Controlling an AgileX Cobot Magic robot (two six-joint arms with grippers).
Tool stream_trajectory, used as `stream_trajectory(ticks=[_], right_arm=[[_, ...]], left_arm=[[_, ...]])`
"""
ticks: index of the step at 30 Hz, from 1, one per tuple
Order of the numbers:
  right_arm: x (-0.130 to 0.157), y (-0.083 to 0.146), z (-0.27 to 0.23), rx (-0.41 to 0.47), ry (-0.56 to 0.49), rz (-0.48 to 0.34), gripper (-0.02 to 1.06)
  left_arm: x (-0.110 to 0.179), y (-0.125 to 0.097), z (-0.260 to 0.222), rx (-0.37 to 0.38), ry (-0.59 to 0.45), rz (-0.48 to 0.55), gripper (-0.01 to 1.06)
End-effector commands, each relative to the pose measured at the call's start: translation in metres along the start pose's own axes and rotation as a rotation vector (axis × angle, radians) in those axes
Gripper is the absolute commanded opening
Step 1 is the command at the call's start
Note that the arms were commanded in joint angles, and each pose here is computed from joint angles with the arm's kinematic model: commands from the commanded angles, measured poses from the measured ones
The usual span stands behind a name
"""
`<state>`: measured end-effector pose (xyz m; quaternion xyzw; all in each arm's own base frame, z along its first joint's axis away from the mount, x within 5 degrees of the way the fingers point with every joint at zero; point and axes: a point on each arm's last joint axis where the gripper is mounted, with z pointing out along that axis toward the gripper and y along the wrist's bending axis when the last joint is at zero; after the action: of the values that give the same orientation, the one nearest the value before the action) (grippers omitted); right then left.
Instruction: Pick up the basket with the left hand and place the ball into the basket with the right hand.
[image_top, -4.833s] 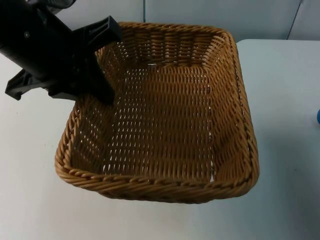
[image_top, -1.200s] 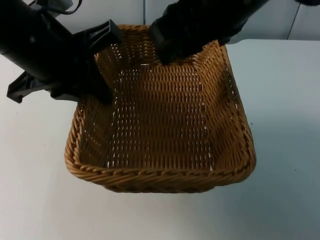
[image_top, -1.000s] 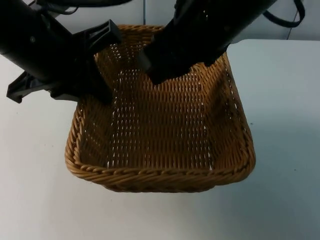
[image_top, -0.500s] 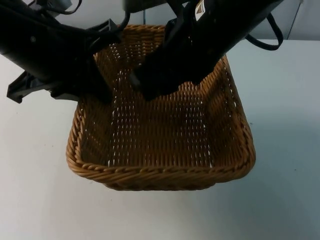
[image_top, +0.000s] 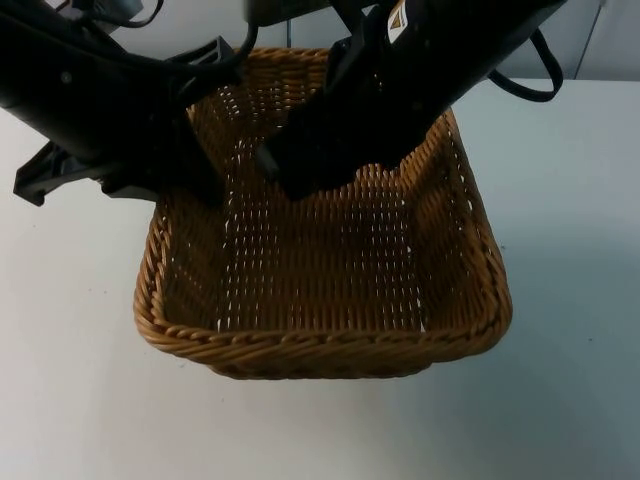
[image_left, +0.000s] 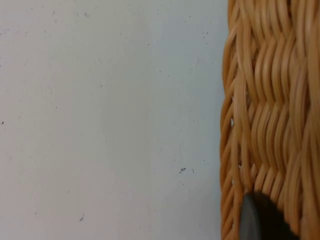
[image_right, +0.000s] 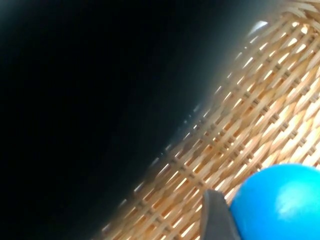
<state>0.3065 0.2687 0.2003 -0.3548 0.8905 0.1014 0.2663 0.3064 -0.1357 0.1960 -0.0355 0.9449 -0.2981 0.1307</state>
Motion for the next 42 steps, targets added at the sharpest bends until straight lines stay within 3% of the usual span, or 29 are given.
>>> stream_trajectory(ticks=[1, 14, 15, 18, 19, 22, 37, 42], right_arm=[[-0.003, 0.001, -0.001, -0.002, -0.011, -0.007, 0.44], [-0.002, 0.001, -0.001, -0.002, -0.001, -0.011, 0.44], [-0.002, 0.001, -0.001, 0.001, -0.001, -0.015, 0.47], [-0.002, 0.001, -0.001, 0.001, -0.001, -0.015, 0.68], [-0.002, 0.001, -0.001, 0.001, -0.001, -0.015, 0.68], [-0.001, 0.001, -0.001, 0.000, 0.008, -0.015, 0.85], [-0.005, -0.003, -0.041, 0.055, 0.018, -0.073, 0.85], [-0.013, -0.005, -0.087, 0.079, -0.063, -0.079, 0.85]], left_arm=[[0.001, -0.004, 0.000, 0.023, 0.001, -0.022, 0.00], [0.001, -0.004, 0.000, 0.022, 0.003, -0.020, 0.00], [0.001, -0.004, 0.000, 0.022, 0.003, -0.020, 0.00], [0.001, -0.004, 0.000, 0.023, 0.004, -0.020, 0.00], [0.001, -0.004, 0.000, 0.023, 0.004, -0.020, 0.00], [0.001, -0.004, 0.000, 0.023, 0.006, -0.020, 0.00], [0.002, -0.004, 0.000, 0.024, 0.011, -0.019, 0.00], [0.002, -0.004, 0.000, 0.024, 0.011, -0.019, 0.00]])
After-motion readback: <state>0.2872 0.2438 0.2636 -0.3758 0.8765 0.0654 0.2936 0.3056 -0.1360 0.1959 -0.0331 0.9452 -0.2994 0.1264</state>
